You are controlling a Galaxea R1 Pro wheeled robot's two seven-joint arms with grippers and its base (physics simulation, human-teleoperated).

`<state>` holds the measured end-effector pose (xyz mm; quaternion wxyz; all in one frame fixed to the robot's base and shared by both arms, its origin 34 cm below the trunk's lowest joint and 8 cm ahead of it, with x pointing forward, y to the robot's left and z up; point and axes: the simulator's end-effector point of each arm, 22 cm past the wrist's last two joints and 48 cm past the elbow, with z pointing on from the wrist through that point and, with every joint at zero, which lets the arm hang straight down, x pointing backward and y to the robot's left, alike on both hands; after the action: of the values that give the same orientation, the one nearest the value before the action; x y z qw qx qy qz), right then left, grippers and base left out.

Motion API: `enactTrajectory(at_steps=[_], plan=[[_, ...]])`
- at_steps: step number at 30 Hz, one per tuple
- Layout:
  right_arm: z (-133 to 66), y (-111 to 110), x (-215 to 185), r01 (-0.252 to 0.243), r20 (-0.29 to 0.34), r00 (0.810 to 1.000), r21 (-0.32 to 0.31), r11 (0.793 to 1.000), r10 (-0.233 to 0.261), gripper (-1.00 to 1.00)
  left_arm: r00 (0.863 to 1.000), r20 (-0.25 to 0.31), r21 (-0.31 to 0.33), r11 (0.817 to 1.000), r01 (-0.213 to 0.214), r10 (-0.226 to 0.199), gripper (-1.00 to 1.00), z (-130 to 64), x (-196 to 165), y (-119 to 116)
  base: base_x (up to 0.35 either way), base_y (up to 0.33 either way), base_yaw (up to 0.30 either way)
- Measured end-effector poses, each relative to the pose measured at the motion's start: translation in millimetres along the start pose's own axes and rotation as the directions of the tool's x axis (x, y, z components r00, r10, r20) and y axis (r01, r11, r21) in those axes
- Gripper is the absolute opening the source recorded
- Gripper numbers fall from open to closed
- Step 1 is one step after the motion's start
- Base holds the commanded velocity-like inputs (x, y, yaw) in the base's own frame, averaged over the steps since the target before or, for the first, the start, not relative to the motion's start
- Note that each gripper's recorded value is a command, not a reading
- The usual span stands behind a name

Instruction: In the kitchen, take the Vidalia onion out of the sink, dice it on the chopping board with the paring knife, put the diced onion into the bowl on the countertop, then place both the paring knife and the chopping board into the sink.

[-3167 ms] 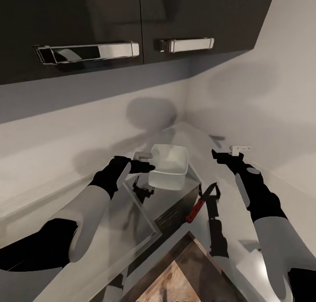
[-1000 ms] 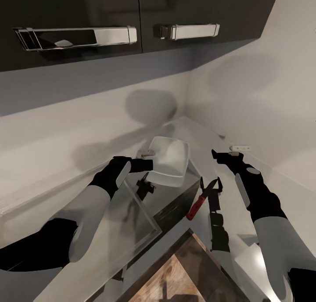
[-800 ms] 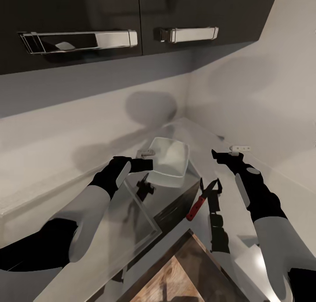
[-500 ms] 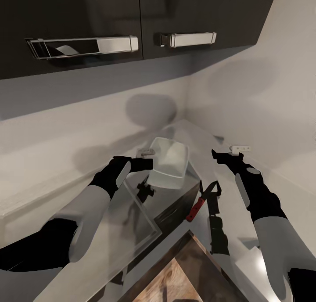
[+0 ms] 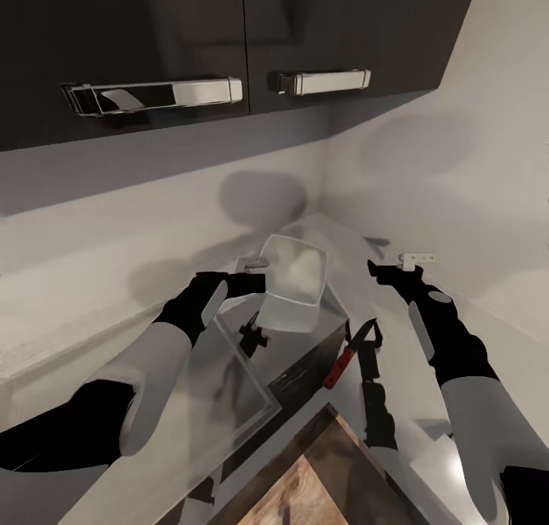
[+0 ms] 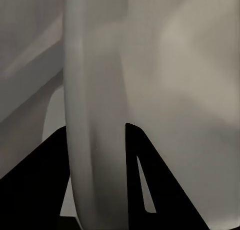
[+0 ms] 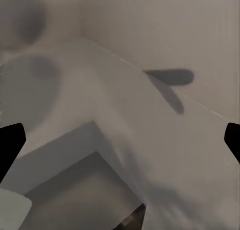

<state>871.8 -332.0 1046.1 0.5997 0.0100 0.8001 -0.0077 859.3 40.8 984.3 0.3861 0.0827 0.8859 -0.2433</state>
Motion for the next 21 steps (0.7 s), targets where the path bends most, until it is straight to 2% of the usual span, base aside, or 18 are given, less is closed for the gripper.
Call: enactTrajectory(at_steps=[8, 21], plan=[[-3.0, 0, -9, 0.000, 0.013, 1.000, 0.000, 1.000, 0.000, 1.00, 1.000, 0.012, 0.001, 1.000, -0.007, 0.007, -1.00, -5.4, -8, -3, -0.083, 0.029, 0.000], [-5.2, 0, -15, 0.000, 0.021, 1.000, 0.000, 1.000, 0.000, 1.00, 1.000, 0.026, 0.002, 1.000, -0.013, 0.013, -1.00, -9.8, -15, -6, -0.285, 0.123, 0.000]])
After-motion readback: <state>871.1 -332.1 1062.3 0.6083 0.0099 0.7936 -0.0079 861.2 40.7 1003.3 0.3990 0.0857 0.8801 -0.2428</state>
